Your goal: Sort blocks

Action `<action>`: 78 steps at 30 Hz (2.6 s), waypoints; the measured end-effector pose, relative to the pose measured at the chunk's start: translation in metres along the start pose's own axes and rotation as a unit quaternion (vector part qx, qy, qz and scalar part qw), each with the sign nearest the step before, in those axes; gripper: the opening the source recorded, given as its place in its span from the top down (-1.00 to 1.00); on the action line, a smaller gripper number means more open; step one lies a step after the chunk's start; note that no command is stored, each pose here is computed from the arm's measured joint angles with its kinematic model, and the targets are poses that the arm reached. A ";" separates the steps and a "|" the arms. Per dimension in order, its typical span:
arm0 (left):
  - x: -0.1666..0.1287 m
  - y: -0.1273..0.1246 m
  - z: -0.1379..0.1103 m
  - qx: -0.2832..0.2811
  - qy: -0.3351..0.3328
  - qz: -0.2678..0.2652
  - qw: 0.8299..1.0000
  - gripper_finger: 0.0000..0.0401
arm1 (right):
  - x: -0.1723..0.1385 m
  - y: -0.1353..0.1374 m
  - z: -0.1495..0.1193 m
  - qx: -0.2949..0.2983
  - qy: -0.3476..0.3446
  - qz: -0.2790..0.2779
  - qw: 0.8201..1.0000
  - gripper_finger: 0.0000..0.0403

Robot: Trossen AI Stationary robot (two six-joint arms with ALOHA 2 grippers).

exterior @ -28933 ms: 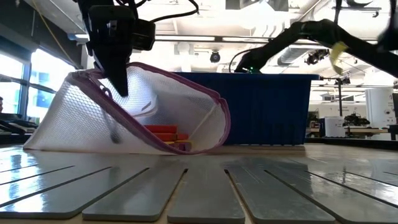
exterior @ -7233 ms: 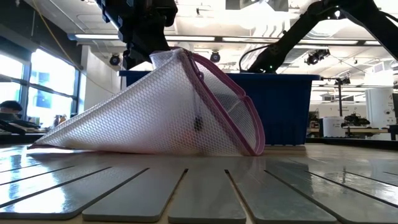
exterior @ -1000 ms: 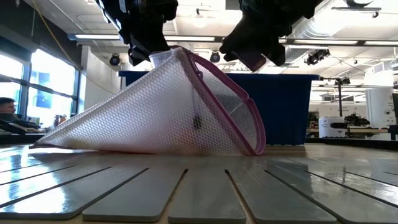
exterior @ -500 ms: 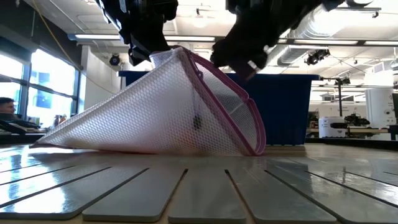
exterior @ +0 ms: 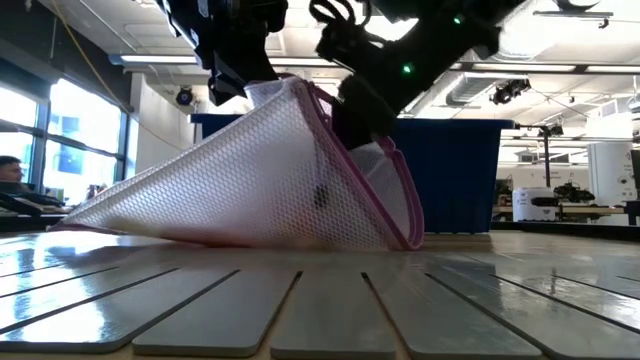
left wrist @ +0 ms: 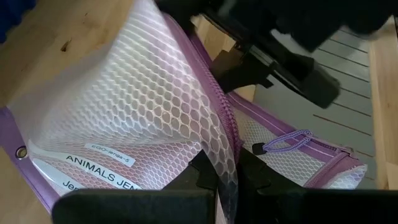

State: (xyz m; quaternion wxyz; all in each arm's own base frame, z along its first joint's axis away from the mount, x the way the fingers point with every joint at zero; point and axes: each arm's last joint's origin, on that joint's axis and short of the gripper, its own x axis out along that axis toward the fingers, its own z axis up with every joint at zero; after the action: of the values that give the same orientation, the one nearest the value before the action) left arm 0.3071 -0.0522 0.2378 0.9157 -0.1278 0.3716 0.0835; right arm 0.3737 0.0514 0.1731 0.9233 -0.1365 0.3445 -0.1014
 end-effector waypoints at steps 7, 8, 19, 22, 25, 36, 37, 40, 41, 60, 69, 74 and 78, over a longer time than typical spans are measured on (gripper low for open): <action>0.000 0.000 0.000 0.000 0.000 0.000 1.000 1.00 | -0.003 -0.002 0.006 0.034 0.043 0.030 0.998 0.15; 0.000 0.000 0.000 0.000 0.000 0.000 1.000 1.00 | -0.006 0.000 0.008 0.037 0.052 0.038 0.997 0.10; 0.000 0.000 0.000 0.000 0.000 0.000 1.000 1.00 | -0.062 0.025 0.062 -0.083 0.056 0.104 0.990 0.00; 0.000 0.000 0.000 0.000 0.000 0.000 1.000 1.00 | -0.081 0.019 0.074 -0.093 0.055 0.095 0.990 0.00; 0.000 0.000 0.000 0.000 0.000 0.000 1.000 1.00 | -0.105 0.005 0.083 -0.089 0.041 0.075 0.992 0.00; 0.000 0.000 0.000 0.000 -0.001 0.001 1.000 1.00 | -0.175 -0.039 0.042 0.052 0.023 0.013 0.998 0.00; 0.000 0.000 0.000 0.000 -0.001 0.002 1.000 1.00 | -0.174 -0.037 0.032 0.068 0.035 0.014 0.997 0.00; 0.000 0.000 0.000 0.000 -0.001 0.001 1.000 1.00 | -0.167 -0.027 0.005 0.112 0.068 0.036 0.991 0.00; 0.000 0.000 0.000 0.000 -0.001 0.001 1.000 1.00 | -0.165 -0.022 -0.002 0.124 0.073 0.046 0.988 0.00; 0.000 0.000 0.000 0.000 -0.002 0.002 1.000 1.00 | -0.156 0.004 -0.018 0.225 0.086 0.108 0.964 0.00; 0.000 0.000 0.000 0.000 -0.002 0.002 1.000 1.00 | -0.180 -0.025 0.037 0.205 -0.020 0.055 0.977 0.00; 0.000 0.000 0.000 0.000 -0.002 0.002 1.000 1.00 | -0.194 -0.049 0.063 0.171 -0.062 0.026 0.983 0.00; 0.000 0.000 0.000 0.000 -0.002 0.002 1.000 1.00 | -0.194 -0.057 0.065 0.137 -0.058 0.013 0.989 0.00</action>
State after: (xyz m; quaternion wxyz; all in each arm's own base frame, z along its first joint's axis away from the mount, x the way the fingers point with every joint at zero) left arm 0.3073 -0.0520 0.2378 0.9161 -0.1272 0.3705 0.0854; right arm 0.2677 0.0636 0.3562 0.9530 -0.0100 0.2748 -0.1272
